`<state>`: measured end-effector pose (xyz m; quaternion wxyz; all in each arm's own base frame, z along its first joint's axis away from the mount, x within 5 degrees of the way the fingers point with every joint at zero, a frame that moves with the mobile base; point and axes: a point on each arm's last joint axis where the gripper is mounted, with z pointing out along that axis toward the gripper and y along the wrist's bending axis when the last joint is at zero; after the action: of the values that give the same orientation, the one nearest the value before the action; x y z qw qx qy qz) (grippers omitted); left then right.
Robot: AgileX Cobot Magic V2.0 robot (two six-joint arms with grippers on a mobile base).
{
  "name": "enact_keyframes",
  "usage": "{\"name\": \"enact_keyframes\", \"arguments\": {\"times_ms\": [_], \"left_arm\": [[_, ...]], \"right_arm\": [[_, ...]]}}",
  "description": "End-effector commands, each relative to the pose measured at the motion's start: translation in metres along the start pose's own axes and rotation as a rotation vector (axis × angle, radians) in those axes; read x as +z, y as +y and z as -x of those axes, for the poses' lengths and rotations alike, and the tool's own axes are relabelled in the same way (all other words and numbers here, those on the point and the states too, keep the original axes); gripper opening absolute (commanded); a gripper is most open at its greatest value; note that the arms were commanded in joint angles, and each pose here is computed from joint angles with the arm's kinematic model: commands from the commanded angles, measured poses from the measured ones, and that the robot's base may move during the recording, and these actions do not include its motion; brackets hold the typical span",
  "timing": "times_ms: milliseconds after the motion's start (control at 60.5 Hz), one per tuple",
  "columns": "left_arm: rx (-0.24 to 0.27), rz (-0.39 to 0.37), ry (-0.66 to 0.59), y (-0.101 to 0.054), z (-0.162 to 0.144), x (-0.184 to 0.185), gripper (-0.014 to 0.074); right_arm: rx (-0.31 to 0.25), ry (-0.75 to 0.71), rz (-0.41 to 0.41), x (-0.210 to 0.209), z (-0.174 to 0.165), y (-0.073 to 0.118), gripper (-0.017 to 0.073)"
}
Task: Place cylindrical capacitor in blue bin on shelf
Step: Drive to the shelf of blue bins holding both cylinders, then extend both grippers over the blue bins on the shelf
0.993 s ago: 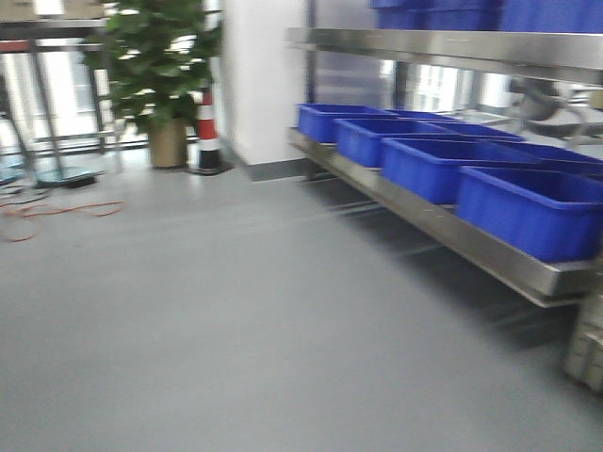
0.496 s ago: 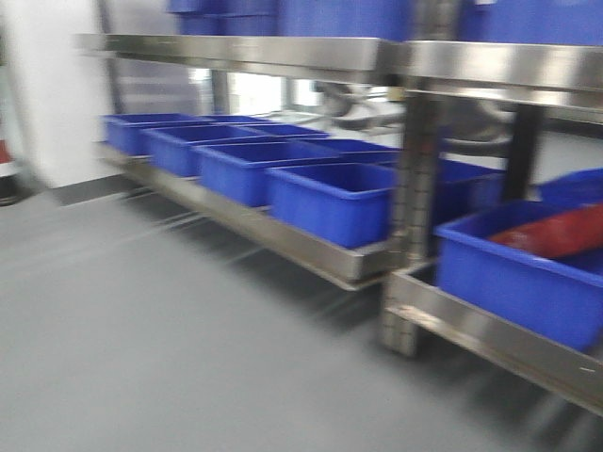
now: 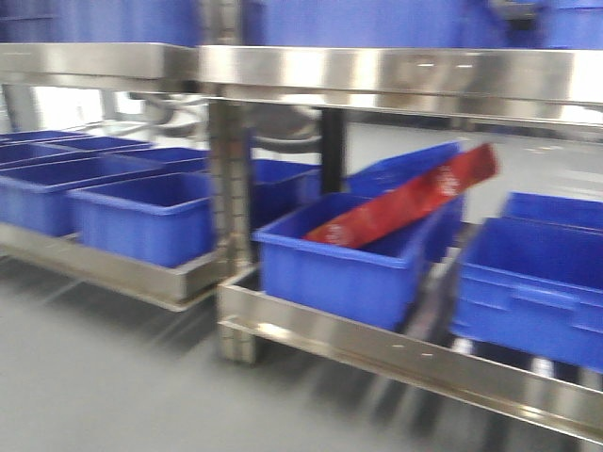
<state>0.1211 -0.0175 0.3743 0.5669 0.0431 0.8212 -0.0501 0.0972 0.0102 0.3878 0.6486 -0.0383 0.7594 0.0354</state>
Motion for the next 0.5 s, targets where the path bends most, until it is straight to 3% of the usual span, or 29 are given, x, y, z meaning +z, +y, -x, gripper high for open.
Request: {"name": "enact_keyframes", "arguments": {"times_ms": [0, 480], "left_arm": [[0.001, -0.009, -0.028, -0.0011, 0.0028, -0.0013, -0.0111], [0.001, -0.009, -0.028, -0.0011, 0.0028, -0.0013, -0.0111]], "right_arm": [[-0.011, -0.042, -0.004, -0.0025, 0.006, -0.0004, -0.0148], [-0.011, -0.042, -0.004, -0.0025, 0.006, -0.0004, -0.0148]]}}
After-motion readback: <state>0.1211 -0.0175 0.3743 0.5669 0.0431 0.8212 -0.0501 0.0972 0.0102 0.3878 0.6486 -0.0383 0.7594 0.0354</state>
